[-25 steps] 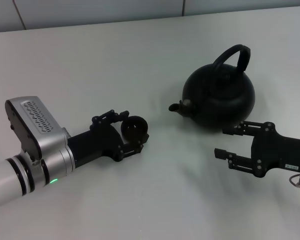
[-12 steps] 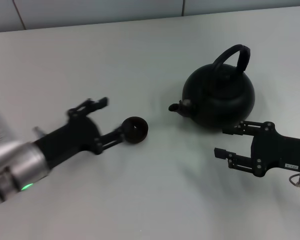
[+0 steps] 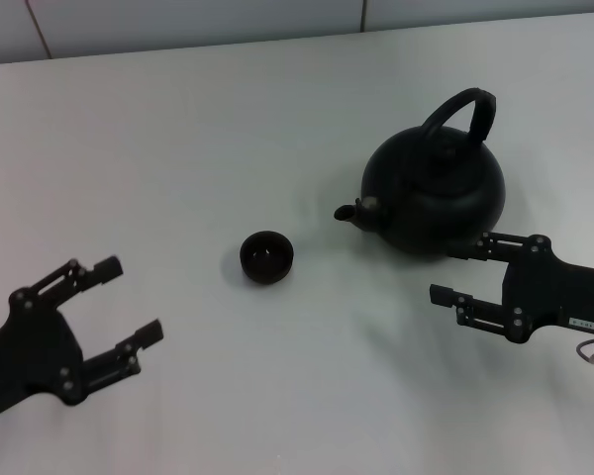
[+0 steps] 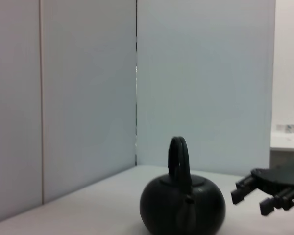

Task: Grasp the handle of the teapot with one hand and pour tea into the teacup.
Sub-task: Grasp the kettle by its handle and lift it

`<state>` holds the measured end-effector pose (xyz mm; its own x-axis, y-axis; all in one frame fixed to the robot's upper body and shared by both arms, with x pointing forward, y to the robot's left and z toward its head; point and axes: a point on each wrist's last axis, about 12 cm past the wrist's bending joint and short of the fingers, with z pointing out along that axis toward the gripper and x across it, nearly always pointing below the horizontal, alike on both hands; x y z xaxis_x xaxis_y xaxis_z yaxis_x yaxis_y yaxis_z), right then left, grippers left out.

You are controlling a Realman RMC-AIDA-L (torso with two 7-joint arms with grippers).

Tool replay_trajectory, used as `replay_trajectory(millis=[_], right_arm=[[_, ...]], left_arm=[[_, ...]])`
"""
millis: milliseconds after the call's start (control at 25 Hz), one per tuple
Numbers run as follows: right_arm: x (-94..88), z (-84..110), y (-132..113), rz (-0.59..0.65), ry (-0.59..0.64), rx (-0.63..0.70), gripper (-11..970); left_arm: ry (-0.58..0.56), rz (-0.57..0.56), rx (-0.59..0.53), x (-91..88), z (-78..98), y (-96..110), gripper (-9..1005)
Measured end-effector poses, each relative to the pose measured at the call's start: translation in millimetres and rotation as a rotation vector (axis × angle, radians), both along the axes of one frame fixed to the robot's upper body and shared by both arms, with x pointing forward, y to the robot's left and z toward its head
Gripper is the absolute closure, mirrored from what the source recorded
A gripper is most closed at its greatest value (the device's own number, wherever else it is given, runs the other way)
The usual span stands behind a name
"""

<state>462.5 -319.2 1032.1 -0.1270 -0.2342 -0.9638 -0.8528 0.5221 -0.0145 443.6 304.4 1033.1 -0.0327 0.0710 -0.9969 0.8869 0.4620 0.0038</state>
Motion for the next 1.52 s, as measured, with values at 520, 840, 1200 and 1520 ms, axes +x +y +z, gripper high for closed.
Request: replay_trajectory(millis=[520, 840, 1200, 1520], right_arm=[[-2.9, -2.1, 0.7, -0.002, 0.005, 0.004, 370], [-3.8, -2.6, 0.2, -0.010, 0.004, 0.009, 371], [-33.0, -14.8, -9.0, -0.336, -0.149, 0.191, 371], [-43.7, -29.8, 2.8, -0.637, -0.262, 0.222, 371]], left_arm=[[0.045, 0.059, 0.163, -0.7, -15.0, 19.0, 195], [0.051, 0.029, 0.167, -0.7, -13.9, 18.2, 195], [0.047, 0.032, 0.152, 0.3, -14.9, 11.8, 196], [0.040, 0.027, 0.142, 2.1, -15.1, 5.7, 196]])
